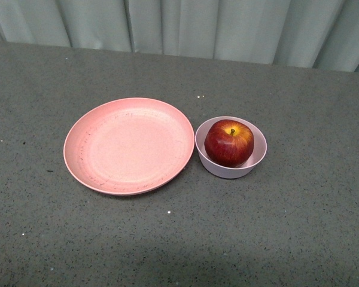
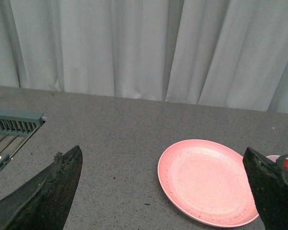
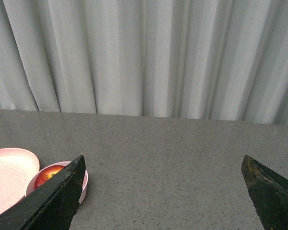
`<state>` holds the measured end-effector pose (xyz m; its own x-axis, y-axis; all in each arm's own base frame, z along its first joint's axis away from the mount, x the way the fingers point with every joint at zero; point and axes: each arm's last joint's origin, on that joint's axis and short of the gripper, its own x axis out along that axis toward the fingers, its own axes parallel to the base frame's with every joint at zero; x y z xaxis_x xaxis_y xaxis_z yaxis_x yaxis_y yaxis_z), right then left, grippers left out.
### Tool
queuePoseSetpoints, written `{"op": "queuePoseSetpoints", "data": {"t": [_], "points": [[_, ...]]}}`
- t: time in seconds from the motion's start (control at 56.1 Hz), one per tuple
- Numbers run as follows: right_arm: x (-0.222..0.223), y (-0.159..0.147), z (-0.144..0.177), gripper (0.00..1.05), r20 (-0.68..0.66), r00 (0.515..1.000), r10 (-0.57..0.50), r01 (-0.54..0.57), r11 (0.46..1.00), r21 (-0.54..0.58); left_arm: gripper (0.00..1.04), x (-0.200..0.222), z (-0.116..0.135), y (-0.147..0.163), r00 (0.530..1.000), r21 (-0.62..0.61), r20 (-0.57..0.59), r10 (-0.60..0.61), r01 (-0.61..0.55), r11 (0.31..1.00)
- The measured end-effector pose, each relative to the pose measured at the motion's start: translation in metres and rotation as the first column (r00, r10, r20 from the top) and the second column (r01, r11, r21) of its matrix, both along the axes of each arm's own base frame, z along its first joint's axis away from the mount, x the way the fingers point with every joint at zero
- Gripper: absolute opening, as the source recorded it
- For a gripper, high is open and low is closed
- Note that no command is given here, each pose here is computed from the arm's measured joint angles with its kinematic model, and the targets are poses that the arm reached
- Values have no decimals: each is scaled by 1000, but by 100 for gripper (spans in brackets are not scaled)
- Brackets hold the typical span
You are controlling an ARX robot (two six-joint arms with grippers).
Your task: Move apple from plate to bowl
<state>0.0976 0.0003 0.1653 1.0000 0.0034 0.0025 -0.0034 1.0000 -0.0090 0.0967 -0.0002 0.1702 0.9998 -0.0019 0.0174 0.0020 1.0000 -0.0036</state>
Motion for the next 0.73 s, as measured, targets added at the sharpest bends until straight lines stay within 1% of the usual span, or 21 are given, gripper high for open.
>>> {"op": "queuePoseSetpoints", "data": {"t": [0.036,0.731], "points": [[0,0,0,95,0,1000,0,0,1000,0,97,0,0,0,1000,0,0,0,0,1000],[0,0,0,95,0,1000,0,0,1000,0,98,0,0,0,1000,0,0,0,0,1000]]}}
